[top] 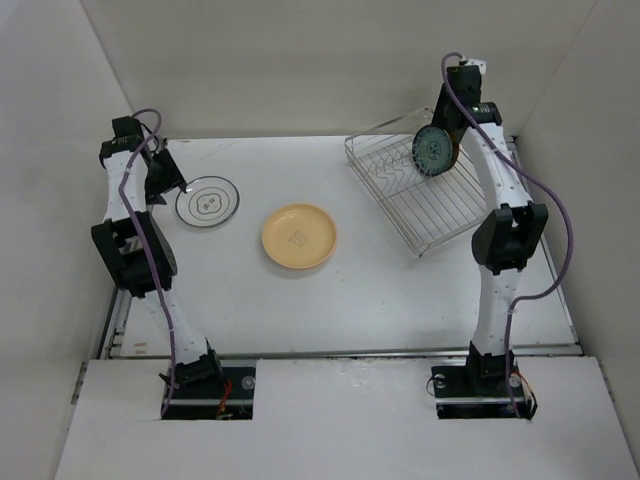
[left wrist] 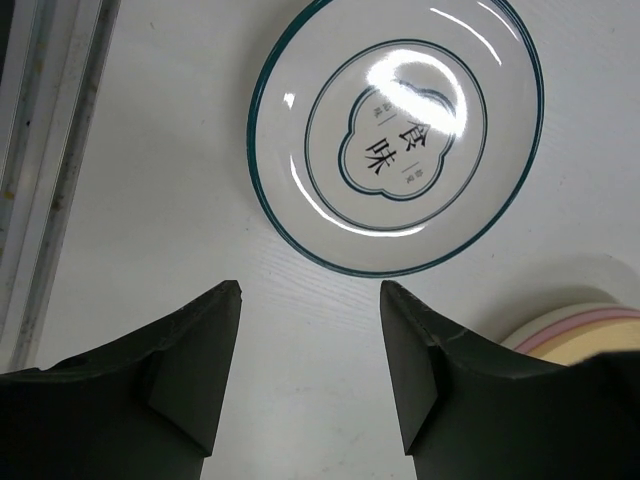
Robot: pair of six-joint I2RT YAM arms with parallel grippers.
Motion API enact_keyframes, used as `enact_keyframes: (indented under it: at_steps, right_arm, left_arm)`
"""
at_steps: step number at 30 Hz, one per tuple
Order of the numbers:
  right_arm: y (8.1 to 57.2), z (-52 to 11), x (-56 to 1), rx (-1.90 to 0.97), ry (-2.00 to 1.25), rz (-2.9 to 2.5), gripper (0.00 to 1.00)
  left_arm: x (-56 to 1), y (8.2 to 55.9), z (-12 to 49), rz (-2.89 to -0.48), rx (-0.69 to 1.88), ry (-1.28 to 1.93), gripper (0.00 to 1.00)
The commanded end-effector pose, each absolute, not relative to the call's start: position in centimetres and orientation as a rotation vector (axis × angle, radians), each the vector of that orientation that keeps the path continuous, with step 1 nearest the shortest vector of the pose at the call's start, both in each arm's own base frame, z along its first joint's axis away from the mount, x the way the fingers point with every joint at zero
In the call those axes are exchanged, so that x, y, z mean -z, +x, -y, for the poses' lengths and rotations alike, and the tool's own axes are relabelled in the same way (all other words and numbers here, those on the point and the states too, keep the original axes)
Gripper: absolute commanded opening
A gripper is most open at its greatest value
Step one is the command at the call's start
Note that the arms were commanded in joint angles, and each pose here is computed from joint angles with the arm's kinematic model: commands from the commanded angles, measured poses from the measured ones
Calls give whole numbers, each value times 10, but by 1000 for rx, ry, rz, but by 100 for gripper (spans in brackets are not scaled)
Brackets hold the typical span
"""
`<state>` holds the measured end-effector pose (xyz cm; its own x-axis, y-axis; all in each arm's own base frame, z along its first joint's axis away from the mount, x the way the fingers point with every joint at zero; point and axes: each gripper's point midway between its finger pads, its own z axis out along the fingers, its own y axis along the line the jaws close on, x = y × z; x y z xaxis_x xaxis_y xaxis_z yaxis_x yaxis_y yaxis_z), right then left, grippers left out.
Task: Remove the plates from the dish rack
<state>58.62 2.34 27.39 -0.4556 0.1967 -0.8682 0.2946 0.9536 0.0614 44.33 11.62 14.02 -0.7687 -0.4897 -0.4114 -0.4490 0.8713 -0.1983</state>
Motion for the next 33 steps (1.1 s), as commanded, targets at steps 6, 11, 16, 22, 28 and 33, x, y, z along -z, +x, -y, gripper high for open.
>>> enact_keyframes:
  at_steps: [6, 11, 16, 22, 28, 33]
  right_arm:
    - [613, 8, -287, 301, 398, -1916, 48]
    - [620, 8, -263, 321, 400, -1941, 49]
    - [631, 11, -230, 298, 394, -1990, 49]
    - [633, 3, -196, 254, 398, -2050, 49]
    - [635, 5, -177, 245, 404, -2080, 49]
    - [639, 1, -155, 226, 388, -2114, 48]
  left_arm:
    - [-199, 414, -103, -2498, 83, -488, 55]
    - [-212, 402, -89, -2465, 90, -425, 55]
    - [-210, 396, -90, -2472, 69, -418, 55]
    - [-210, 390, -94, -2477, 27, -420, 56]
    - [-203, 389, -96, -2495, 18, -428, 56]
    - [-203, 388, -97, -2495, 7, -432, 56]
